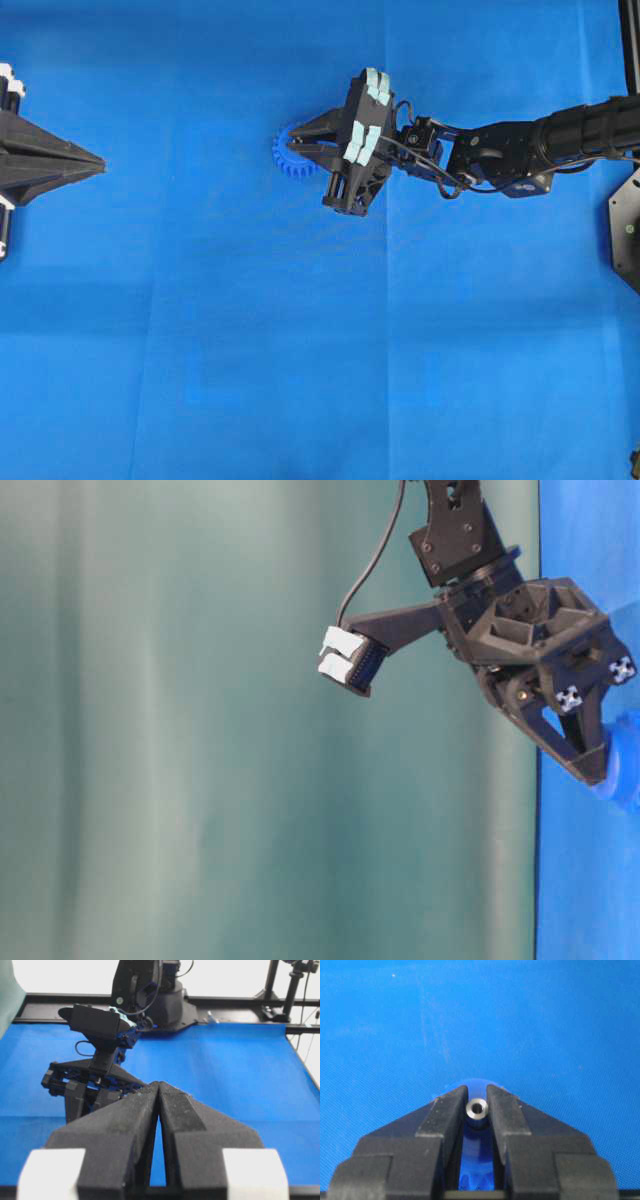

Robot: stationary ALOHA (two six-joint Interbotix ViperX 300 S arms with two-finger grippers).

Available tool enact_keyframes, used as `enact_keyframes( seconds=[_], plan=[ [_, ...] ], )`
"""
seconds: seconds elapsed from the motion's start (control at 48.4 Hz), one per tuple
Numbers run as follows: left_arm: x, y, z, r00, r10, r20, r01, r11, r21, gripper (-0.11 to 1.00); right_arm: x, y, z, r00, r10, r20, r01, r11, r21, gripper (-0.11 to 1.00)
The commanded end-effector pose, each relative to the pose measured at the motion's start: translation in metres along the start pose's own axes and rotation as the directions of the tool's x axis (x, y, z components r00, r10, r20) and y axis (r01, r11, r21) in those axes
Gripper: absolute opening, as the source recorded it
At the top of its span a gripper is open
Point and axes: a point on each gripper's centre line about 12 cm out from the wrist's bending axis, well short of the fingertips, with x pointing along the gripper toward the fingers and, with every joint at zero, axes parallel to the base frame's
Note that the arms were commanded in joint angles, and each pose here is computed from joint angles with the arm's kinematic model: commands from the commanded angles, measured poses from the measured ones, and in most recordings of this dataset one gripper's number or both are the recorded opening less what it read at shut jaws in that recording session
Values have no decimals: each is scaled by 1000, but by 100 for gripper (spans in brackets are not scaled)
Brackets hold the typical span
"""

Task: Insert the shaft placed at a random location into the center hole of the small gear at another random location.
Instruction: 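Lower the shaft with the right gripper into the gear's center hole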

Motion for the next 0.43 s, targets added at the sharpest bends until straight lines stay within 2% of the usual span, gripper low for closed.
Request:
enact_keyframes(
  seconds=[0.0,0.062,0.227,0.269,0.413],
  plan=[
    [1,0,4,1000,-2,11,2,1000,0,0,0,0,9,1000,-1,21,1,1000,6,17],
    [1,0,4,1000,-2,11,2,1000,0,0,0,0,10,1000,-2,23,1,1000,8,32],
    [1,0,4,1000,-2,11,2,1000,1,0,-2,0,14,999,-4,32,3,1000,16,80],
    [1,0,5,1000,-2,14,2,1000,0,0,-4,0,16,999,-3,36,2,1000,16,83],
    [2,0,5,1000,-2,12,2,1000,0,0,-14,1,31,997,3,74,-4,1000,18,74]
  ],
)
